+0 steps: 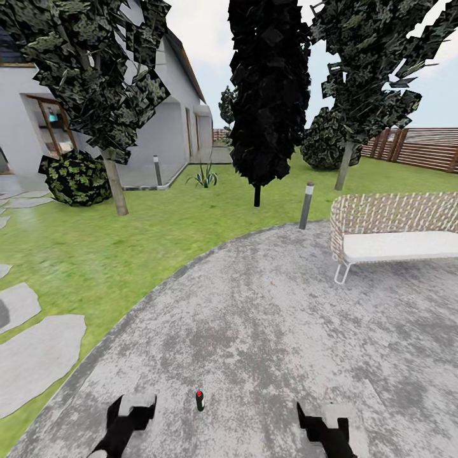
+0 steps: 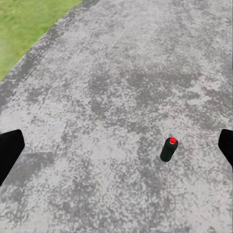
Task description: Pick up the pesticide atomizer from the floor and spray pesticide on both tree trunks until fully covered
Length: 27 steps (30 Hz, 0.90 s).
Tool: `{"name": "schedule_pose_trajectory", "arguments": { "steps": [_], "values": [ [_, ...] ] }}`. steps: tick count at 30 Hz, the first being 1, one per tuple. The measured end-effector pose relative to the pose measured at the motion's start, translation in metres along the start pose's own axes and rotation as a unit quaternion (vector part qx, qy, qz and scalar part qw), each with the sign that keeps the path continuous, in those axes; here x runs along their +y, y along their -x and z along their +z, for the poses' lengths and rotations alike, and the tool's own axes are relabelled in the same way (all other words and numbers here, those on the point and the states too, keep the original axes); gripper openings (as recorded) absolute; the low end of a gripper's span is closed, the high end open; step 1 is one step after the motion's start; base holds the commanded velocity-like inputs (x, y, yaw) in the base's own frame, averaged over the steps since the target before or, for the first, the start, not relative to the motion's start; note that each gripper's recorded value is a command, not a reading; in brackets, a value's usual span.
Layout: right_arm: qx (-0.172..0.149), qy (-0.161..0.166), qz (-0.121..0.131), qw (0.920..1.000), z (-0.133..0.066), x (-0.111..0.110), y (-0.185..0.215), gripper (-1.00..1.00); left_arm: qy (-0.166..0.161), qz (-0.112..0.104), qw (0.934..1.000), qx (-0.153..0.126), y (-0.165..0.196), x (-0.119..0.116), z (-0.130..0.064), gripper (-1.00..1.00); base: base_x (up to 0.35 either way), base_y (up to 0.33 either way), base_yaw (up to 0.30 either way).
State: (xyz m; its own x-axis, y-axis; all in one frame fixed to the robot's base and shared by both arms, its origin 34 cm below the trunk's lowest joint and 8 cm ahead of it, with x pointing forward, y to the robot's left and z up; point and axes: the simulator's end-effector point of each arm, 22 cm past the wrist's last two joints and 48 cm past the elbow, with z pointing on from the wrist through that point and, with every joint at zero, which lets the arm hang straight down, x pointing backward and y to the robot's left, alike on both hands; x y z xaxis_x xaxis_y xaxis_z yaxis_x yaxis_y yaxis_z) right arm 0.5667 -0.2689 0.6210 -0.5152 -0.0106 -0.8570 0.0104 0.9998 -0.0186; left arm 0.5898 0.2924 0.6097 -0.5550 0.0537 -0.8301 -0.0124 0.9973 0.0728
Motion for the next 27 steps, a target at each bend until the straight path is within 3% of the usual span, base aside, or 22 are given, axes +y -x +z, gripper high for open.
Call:
{"name": "schedule_pose_trajectory", "arguments": {
  "steps": [5, 6, 7, 11, 13, 18, 23, 24, 27],
  "values": [
    [-0.076, 0.001, -0.002, 0.9971, 0.007, 0.000, 0.075, 1.00, -0.001, -0.006, 0.9993, -0.038, 0.059, -0.005, 0.025, 1.00, 0.000, 0.000, 0.000],
    [-0.132, 0.000, -0.002, 0.9912, 0.007, -0.001, 0.134, 1.00, -0.008, -0.011, 0.9983, -0.057, 0.091, -0.011, 0.035, 1.00, 0.000, 0.000, 0.000],
    [-0.159, 0.000, -0.002, 0.9872, 0.003, 0.000, 0.161, 1.00, -0.009, -0.012, 0.9980, -0.061, 0.098, -0.011, 0.037, 1.00, 0.000, 0.000, 0.000],
    [-0.154, -0.001, -0.001, 0.9880, 0.005, -0.001, 0.163, 1.00, -0.010, -0.012, 0.9979, -0.063, 0.103, -0.013, 0.039, 1.00, 0.000, 0.000, 0.000],
    [-0.138, -0.001, -0.001, 0.9905, 0.020, -0.001, 0.183, 1.00, -0.017, -0.019, 0.9974, -0.067, 0.125, -0.026, 0.047, 1.00, 0.000, 0.000, 0.000],
    [-0.122, -0.002, 0.001, 0.9926, 0.033, -0.002, 0.203, 1.00, -0.037, 0.012, 0.9988, -0.029, 0.127, -0.042, 0.054, 1.00, 0.000, 0.000, 0.000],
    [-0.109, -0.001, 0.001, 0.9940, 0.037, -0.002, 0.195, 1.00, -0.043, 0.017, 0.9987, -0.022, 0.122, -0.048, 0.053, 1.00, 0.000, 0.000, 0.000],
    [-0.108, -0.001, 0.001, 0.9942, 0.037, -0.003, 0.194, 1.00, -0.043, 0.017, 0.9987, -0.022, 0.122, -0.048, 0.053, 1.00, 0.000, 0.000, 0.000],
    [-0.102, -0.011, 0.006, 0.9947, 0.038, -0.015, 0.189, 1.00, -0.040, 0.009, 0.9976, -0.056, 0.134, -0.044, 0.051, 1.00, 0.000, 0.000, 0.000]
  ]
}}
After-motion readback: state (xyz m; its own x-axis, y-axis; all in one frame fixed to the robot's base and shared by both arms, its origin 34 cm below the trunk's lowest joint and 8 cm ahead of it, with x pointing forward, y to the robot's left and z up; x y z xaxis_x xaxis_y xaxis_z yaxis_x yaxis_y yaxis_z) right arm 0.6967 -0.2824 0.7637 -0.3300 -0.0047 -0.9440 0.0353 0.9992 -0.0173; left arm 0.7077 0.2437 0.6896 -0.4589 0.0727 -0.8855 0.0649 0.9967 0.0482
